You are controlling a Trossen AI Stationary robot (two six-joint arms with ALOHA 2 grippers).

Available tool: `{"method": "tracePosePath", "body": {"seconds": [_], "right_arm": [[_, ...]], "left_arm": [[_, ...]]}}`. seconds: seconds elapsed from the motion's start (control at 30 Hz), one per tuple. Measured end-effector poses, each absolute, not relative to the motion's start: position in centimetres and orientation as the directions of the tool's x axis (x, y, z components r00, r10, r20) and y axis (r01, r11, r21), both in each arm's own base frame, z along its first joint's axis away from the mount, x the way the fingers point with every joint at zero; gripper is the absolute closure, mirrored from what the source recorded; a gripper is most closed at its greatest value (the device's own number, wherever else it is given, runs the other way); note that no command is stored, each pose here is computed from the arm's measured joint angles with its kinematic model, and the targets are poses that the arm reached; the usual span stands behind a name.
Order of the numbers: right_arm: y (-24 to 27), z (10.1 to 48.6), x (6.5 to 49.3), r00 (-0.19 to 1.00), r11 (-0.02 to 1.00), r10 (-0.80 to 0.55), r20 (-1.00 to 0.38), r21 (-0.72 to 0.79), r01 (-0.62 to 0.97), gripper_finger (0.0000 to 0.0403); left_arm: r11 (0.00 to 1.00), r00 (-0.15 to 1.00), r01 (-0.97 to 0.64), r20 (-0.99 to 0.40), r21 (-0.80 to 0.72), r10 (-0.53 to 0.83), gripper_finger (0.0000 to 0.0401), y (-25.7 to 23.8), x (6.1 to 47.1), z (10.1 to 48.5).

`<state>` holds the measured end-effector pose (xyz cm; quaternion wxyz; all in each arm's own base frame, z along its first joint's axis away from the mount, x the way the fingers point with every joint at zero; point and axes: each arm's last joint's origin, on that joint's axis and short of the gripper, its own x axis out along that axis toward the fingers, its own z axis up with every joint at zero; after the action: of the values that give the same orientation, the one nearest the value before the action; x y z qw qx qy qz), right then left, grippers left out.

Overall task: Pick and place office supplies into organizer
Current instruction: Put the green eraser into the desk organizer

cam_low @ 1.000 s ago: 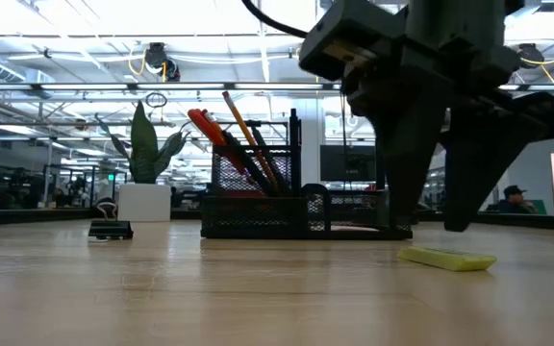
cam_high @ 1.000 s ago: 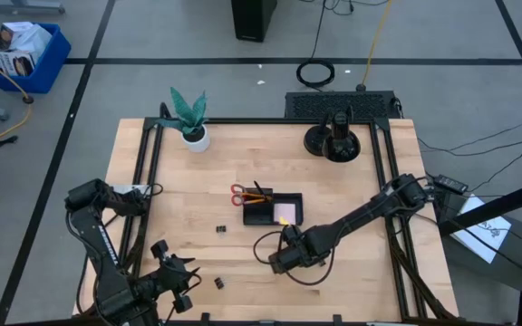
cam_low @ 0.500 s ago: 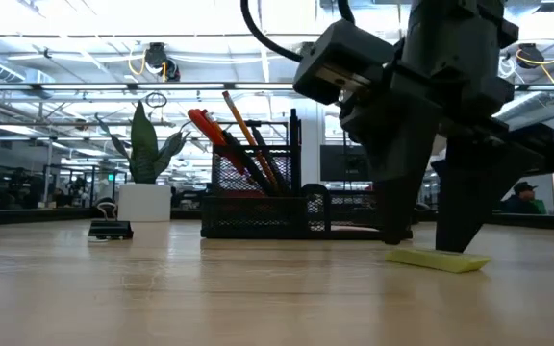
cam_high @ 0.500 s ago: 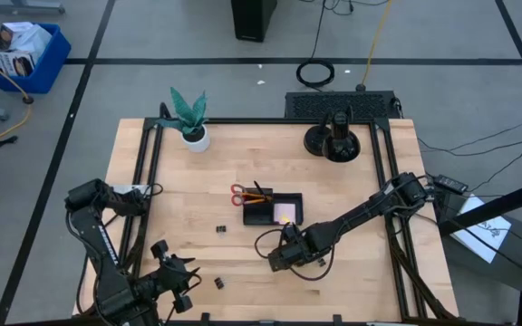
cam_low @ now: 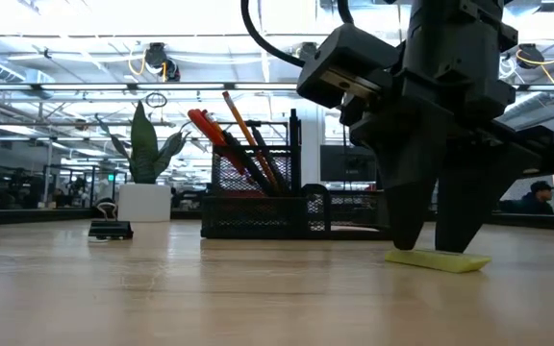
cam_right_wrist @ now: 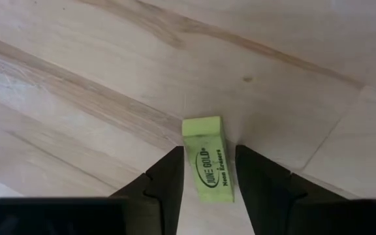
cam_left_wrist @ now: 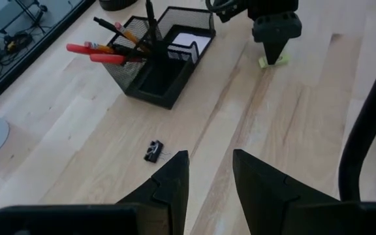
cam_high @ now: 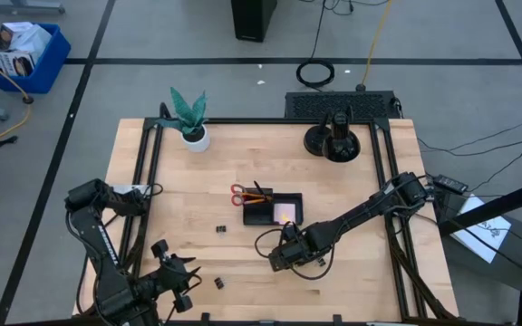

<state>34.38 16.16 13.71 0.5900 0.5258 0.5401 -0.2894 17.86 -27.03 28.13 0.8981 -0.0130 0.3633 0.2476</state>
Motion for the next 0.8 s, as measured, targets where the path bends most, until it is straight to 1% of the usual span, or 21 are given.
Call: {"method": "tracePosePath", "body": {"seconds": [0.67, 0.8], "right_arm": [[16.35, 13.70, 34.68, 0.286, 0.292, 0.229, -0.931, 0.345, 0.892, 0.0273], [16.36, 13.68, 34.62, 0.266, 0.275, 0.255, -0.930, 0.334, 0.902, 0.0273]], "left_arm": [[0.878, 0.616, -0.456, -0.659, 0.147, 0.431, 0.0277, -27.08, 17.92, 28.12], [0.875, 0.614, -0.461, -0.659, 0.147, 0.434, 0.0277, -26.98, 18.07, 28.12]]}}
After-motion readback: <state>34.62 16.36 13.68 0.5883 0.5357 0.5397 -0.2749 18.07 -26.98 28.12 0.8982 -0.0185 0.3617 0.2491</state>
